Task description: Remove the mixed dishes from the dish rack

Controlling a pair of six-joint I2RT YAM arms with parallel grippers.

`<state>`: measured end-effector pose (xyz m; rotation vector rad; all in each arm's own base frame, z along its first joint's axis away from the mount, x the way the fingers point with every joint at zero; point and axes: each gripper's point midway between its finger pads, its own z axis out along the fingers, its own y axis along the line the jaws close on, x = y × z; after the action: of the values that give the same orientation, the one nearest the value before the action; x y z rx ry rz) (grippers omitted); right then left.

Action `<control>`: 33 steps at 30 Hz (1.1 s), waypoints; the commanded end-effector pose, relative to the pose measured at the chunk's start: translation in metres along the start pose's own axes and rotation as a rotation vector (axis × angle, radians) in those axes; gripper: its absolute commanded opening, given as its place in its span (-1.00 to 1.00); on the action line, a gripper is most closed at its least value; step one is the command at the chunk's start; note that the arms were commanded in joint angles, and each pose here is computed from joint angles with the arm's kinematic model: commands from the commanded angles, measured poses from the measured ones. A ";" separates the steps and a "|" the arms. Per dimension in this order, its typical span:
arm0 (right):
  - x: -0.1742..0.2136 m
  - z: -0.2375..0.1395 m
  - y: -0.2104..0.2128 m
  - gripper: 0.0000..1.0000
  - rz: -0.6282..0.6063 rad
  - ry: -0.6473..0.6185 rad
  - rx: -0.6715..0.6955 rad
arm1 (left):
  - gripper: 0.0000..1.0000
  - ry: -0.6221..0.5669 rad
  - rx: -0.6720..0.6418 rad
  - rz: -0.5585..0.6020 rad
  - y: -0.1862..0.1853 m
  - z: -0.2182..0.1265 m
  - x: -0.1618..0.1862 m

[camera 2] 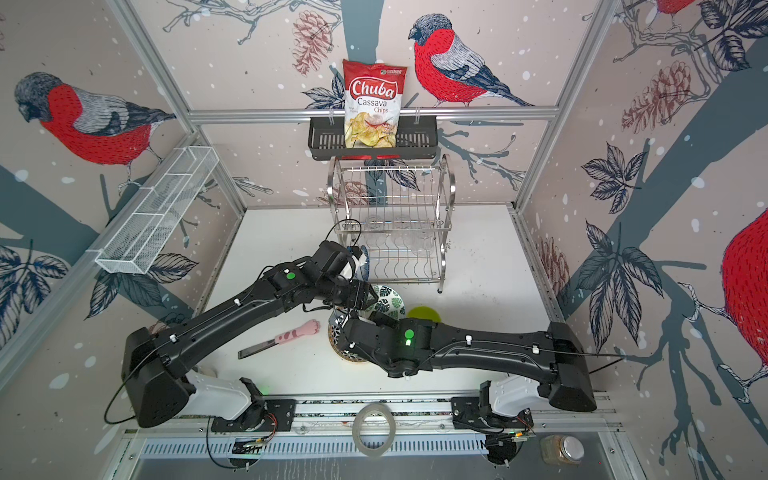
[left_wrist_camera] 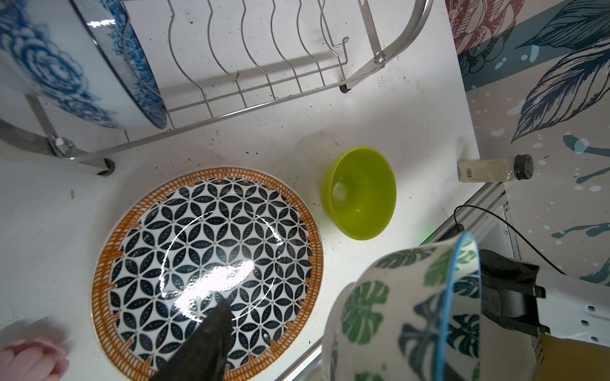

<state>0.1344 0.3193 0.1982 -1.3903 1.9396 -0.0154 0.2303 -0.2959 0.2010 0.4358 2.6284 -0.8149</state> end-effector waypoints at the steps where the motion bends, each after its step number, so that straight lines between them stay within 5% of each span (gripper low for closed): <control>1: -0.005 -0.009 -0.012 -1.00 0.058 -0.051 -0.011 | 0.63 -0.023 0.050 0.008 -0.012 -0.009 -0.005; 7: -0.017 -0.033 -0.028 -1.00 0.156 -0.177 -0.035 | 0.52 -0.017 0.106 0.011 -0.023 -0.007 -0.008; 25: -0.017 0.003 -0.032 -1.00 0.021 -0.007 0.227 | -1.00 0.014 0.071 0.009 -0.015 0.009 -0.002; 33: -0.018 0.009 -0.038 -0.88 0.033 -0.017 0.284 | -1.00 0.020 0.072 0.007 -0.014 0.012 0.000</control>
<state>0.1465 0.3142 0.1860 -1.4500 1.9134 -0.2351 0.2363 -0.3127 0.2019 0.5709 2.5432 -0.8437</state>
